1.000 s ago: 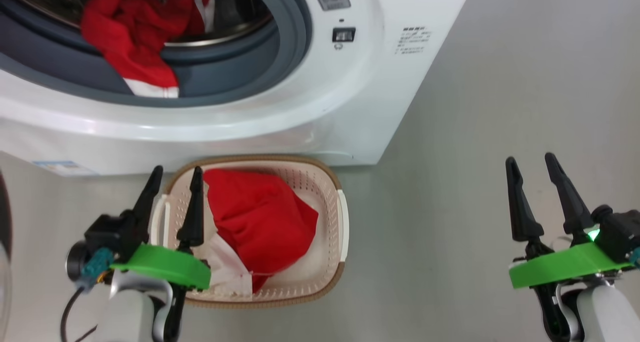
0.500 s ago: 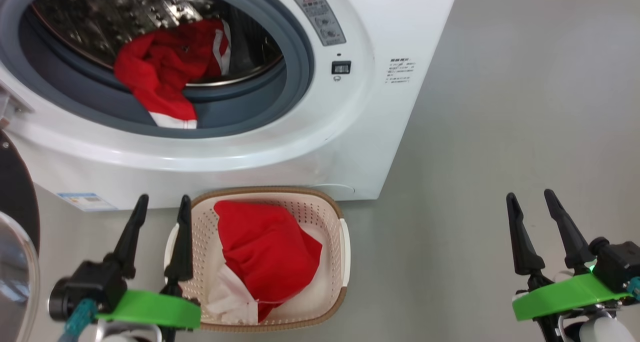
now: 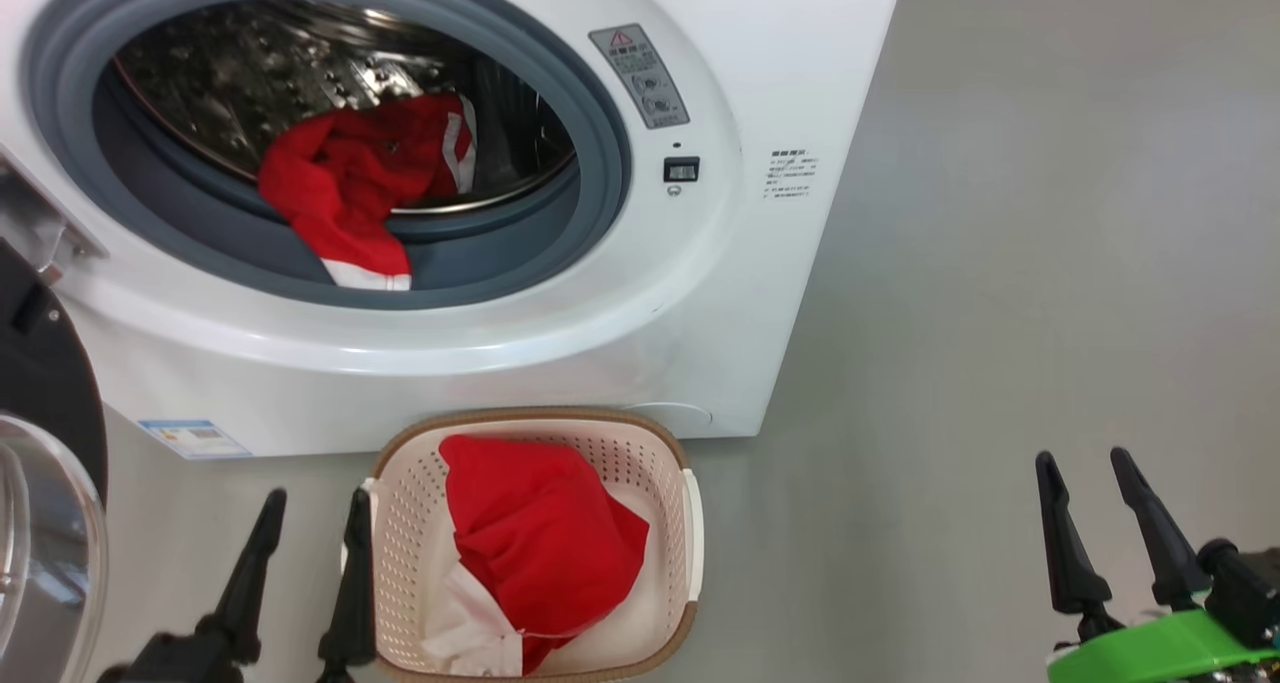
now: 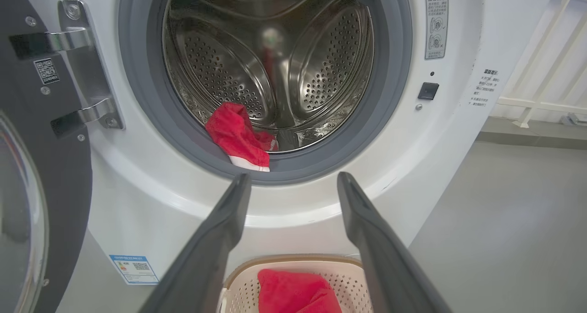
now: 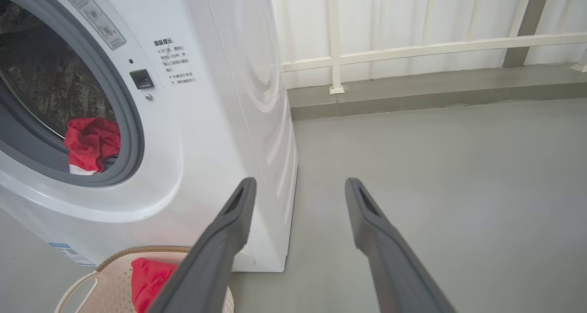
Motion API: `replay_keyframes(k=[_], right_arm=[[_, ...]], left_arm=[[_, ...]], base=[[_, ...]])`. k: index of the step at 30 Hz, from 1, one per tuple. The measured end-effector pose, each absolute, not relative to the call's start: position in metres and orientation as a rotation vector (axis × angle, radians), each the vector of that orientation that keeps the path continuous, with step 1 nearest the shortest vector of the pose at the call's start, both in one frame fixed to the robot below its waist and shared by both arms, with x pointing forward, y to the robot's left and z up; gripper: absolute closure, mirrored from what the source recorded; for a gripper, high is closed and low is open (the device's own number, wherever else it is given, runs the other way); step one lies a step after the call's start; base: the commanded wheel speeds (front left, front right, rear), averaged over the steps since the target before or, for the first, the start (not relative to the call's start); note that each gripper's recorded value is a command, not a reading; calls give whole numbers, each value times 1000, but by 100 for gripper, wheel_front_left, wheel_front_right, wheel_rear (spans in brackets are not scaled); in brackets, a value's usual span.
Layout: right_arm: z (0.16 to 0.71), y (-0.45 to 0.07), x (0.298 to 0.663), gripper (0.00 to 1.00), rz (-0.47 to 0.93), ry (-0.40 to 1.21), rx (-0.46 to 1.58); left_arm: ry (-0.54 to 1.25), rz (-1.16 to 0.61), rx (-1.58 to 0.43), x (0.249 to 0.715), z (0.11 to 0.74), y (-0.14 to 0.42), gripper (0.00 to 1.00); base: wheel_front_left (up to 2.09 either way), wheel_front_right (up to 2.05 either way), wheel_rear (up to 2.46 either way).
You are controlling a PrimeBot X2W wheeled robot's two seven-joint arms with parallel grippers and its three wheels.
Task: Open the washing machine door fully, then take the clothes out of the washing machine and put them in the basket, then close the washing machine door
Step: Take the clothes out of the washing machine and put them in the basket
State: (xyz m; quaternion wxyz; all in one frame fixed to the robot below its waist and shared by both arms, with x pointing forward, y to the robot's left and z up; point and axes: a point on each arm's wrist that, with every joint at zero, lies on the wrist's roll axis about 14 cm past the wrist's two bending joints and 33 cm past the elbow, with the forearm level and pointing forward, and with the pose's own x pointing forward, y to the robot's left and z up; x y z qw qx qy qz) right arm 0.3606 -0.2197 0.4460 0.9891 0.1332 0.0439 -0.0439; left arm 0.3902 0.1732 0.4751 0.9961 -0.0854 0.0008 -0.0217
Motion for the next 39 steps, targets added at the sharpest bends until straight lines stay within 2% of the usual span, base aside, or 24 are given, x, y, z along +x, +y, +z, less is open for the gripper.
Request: replay_keyframes(k=[23,28,39], right_arm=[[439,-218,355,0,-99,111,283],[433,-214,364,0,-94,122,289],[426,-209,401,0,-81,119,294]], left_arm=[[21,-45,-185,387,470,168,0],[16,-56,-144,415,469,163,0],[5,-83,-43,509,469,149,0]], base=[[0,0,0],[0,0,0],[0,0,0]])
